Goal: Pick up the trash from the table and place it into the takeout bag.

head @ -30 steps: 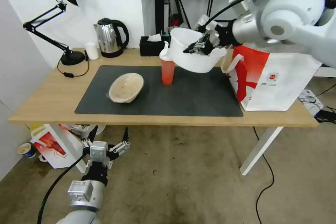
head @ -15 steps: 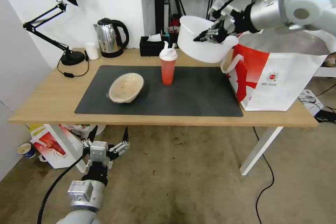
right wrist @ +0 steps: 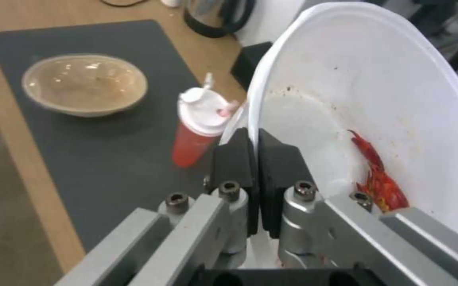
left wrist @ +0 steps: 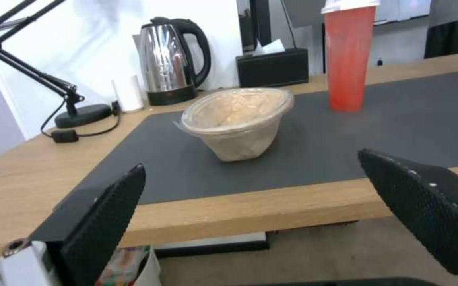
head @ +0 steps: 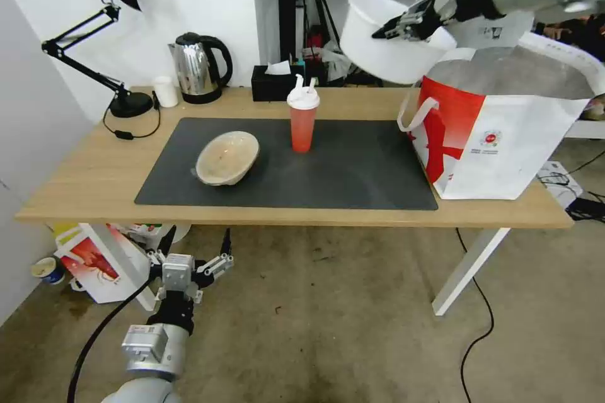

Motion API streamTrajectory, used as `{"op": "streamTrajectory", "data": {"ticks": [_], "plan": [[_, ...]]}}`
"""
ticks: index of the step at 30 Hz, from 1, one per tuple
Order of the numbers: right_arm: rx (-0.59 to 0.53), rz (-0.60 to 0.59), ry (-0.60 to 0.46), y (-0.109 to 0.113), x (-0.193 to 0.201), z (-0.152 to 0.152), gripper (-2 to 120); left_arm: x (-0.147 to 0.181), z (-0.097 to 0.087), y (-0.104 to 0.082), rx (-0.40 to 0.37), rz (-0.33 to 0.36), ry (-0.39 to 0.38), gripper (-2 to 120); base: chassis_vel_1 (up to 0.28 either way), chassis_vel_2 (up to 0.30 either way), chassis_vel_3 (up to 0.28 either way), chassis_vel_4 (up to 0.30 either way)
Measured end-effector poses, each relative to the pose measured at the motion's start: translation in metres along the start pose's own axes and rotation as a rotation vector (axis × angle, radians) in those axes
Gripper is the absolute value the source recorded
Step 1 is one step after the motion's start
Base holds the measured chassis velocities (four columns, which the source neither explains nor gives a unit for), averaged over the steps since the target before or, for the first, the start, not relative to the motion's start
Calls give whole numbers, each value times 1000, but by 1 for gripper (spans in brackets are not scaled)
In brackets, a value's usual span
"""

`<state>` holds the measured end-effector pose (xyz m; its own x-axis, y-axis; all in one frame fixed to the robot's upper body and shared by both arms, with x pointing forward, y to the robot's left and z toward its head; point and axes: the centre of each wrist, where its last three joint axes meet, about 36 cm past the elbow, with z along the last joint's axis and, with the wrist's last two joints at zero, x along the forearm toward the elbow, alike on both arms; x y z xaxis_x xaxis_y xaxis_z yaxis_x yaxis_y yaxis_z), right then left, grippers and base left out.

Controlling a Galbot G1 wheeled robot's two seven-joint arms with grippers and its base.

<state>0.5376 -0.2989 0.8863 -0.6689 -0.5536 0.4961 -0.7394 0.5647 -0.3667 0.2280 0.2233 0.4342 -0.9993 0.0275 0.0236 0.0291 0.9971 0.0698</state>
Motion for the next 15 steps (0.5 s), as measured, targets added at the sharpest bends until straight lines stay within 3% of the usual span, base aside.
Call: {"op": "streamTrajectory", "data": {"ticks": [8, 15], "plan": [[14, 68, 8, -25, 15, 5, 0, 0, 0, 0, 0, 0, 0, 100, 0, 0, 0, 0], [-1, 97, 43, -40, 14, 34, 0, 0, 0, 0, 0, 0, 0, 100, 0, 0, 0, 0]]}}
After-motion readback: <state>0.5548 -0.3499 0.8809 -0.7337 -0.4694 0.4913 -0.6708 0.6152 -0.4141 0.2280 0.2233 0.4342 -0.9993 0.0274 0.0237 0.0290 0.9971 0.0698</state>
